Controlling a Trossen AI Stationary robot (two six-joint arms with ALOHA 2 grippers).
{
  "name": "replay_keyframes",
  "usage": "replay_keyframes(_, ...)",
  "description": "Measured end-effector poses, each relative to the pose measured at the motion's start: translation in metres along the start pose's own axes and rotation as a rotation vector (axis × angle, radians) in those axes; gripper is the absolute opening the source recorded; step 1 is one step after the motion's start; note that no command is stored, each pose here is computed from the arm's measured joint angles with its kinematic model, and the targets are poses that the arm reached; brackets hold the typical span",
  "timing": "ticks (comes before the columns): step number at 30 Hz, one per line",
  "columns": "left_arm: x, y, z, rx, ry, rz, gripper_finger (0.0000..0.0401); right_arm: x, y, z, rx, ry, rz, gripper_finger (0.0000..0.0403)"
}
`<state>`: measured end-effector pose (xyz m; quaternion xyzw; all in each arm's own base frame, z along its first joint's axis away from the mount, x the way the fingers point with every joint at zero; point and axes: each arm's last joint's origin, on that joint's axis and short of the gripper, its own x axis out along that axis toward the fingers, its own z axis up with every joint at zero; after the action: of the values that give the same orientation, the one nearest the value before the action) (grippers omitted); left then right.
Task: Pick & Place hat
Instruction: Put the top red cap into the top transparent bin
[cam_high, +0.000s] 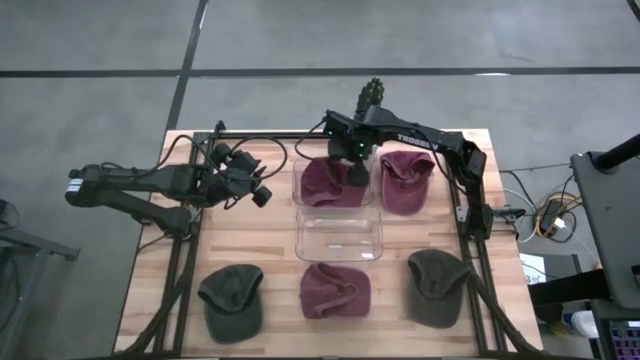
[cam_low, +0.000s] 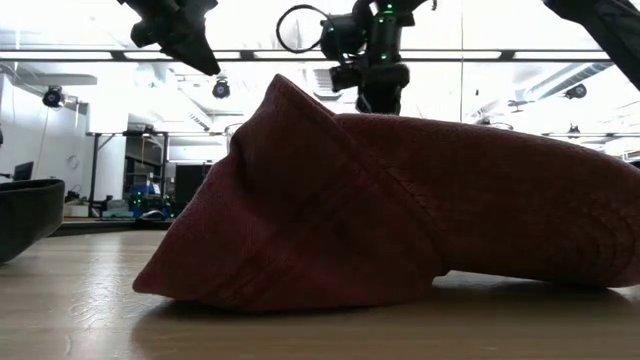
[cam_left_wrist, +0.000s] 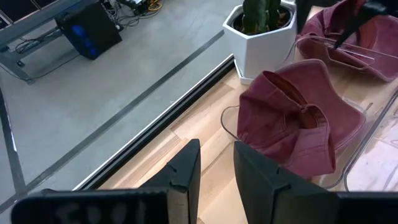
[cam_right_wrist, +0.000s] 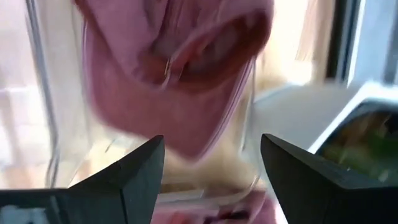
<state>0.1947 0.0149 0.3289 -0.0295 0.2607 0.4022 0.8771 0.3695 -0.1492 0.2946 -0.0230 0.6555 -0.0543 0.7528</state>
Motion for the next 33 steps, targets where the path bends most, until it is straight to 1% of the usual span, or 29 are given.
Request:
replay_keyframes(5, 0.0, 0.0, 0.0, 0.0, 0.0, 0.0, 0.009, -0.009, 0.009, -0.021, 0.129, 0.181, 0.052, 0.0262)
replay_keyframes(6, 0.0, 0.0, 0.0, 0.0, 0.0, 0.0, 0.009, -0.01, 0.011, -0.023, 0.157, 0.199, 0.053, 0.0261)
replay_keyframes(8, 0.0, 0.0, 0.0, 0.0, 0.0, 0.0, 0.009, -0.016, 0.014, -0.028, 0.225, 0.176, 0.043, 0.0258)
replay_keyframes(11, 0.0, 0.0, 0.0, -0.009, 0.004, -0.005, 0.009, -0.028, 0.022, -0.044, 0.283, 0.181, 0.033, 0.0252)
replay_keyframes(15, 0.001, 0.0, -0.003, -0.022, 0.014, -0.003, 0.009, -0.035, 0.029, -0.073, 0.394, 0.207, -0.005, 0.0244)
replay_keyframes(19, 0.003, -0.001, -0.008, -0.034, 0.03, 0.003, 0.009, -0.041, 0.037, -0.107, 0.542, 0.199, -0.024, 0.0239)
replay_keyframes(25, 0.006, -0.002, -0.012, -0.055, 0.039, 0.008, 0.009, -0.034, 0.046, -0.151, 0.809, 0.116, -0.069, 0.0237)
replay_keyframes(31, 0.007, -0.002, -0.015, -0.075, 0.046, 0.013, 0.009, -0.022, 0.053, -0.193, 1.077, 0.084, -0.097, 0.0237)
replay_keyframes(33, 0.007, -0.002, -0.015, -0.081, 0.045, 0.013, 0.009, -0.018, 0.054, -0.204, 1.157, 0.052, -0.114, 0.0237)
